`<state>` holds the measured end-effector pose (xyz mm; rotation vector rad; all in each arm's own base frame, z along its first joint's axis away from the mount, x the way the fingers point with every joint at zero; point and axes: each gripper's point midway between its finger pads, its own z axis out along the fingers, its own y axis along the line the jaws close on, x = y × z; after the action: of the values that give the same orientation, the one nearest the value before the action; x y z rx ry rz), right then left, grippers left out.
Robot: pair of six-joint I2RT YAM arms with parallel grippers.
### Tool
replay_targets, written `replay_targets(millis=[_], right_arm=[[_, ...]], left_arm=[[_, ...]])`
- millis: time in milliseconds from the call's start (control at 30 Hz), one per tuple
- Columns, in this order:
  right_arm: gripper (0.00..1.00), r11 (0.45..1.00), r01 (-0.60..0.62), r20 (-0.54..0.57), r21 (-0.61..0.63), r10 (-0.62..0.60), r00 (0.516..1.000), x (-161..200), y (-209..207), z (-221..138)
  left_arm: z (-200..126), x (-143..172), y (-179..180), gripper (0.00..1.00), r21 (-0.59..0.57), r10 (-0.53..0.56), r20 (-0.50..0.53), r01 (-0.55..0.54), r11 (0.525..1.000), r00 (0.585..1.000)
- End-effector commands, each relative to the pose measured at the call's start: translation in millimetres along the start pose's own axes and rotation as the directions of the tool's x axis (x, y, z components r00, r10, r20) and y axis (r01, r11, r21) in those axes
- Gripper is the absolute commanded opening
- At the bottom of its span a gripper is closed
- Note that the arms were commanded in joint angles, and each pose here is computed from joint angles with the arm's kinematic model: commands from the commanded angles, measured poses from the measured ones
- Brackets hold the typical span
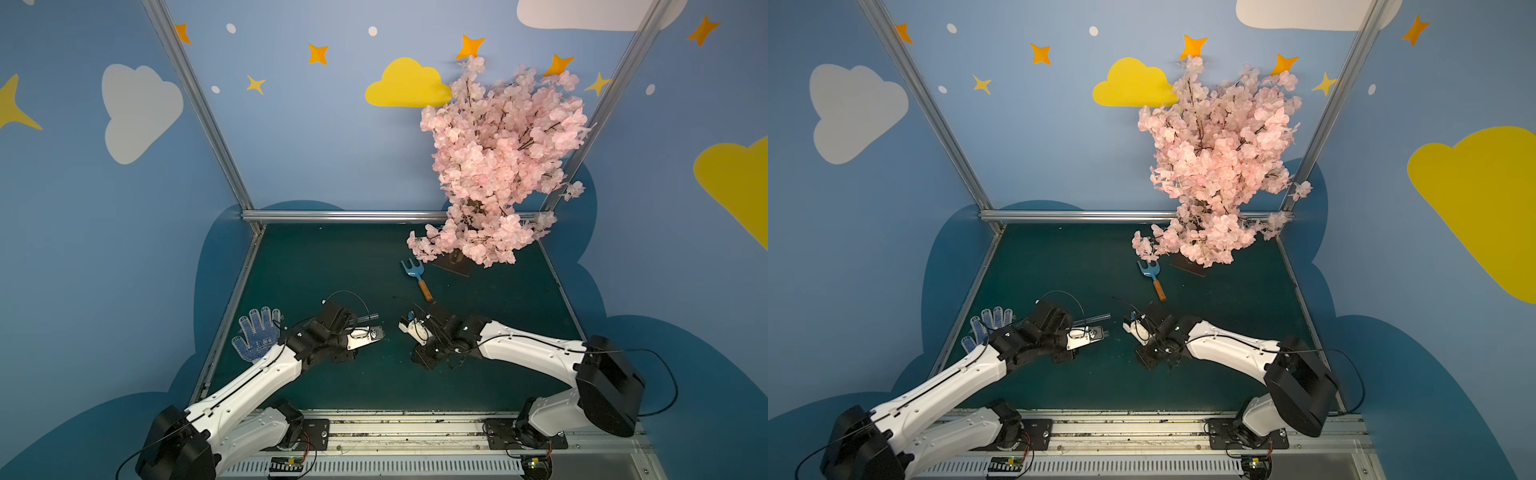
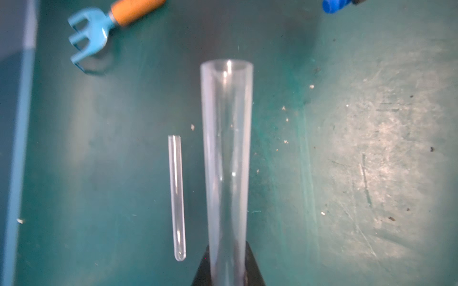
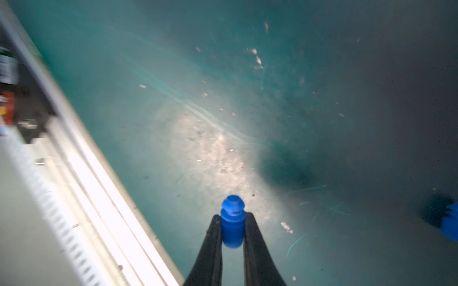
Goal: Insert stoppers into test tubes
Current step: Pick up the stopper from the center of the board, then insert the stopper into the test tube.
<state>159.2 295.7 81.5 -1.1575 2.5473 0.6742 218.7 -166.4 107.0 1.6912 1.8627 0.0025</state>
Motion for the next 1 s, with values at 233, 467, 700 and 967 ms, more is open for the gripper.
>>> replay_targets(millis=[233,467,700,967], right_arm=[[0.14,0.939,0.042,0.101,-0.341,-0.008,0.995,-7,52,-55],[0.14,0.902,0.101,0.131,-0.420,-0.049,0.990,-15,70,-71],[0.14,0.884,0.116,0.142,-0.454,-0.057,0.988,-21,78,-75],[0.14,0.883,0.115,0.152,-0.454,-0.051,0.987,-26,78,-77]], left_arm=[[-6,-46,-5,0.02,-0.145,0.384,0.200,-0.360,0.922,0.901],[-7,-65,0,0.03,-0.246,0.511,0.230,-0.459,0.854,0.828],[-8,-68,2,0.03,-0.271,0.543,0.225,-0.483,0.833,0.809],[-9,-68,1,0.03,-0.292,0.574,0.212,-0.509,0.810,0.791]])
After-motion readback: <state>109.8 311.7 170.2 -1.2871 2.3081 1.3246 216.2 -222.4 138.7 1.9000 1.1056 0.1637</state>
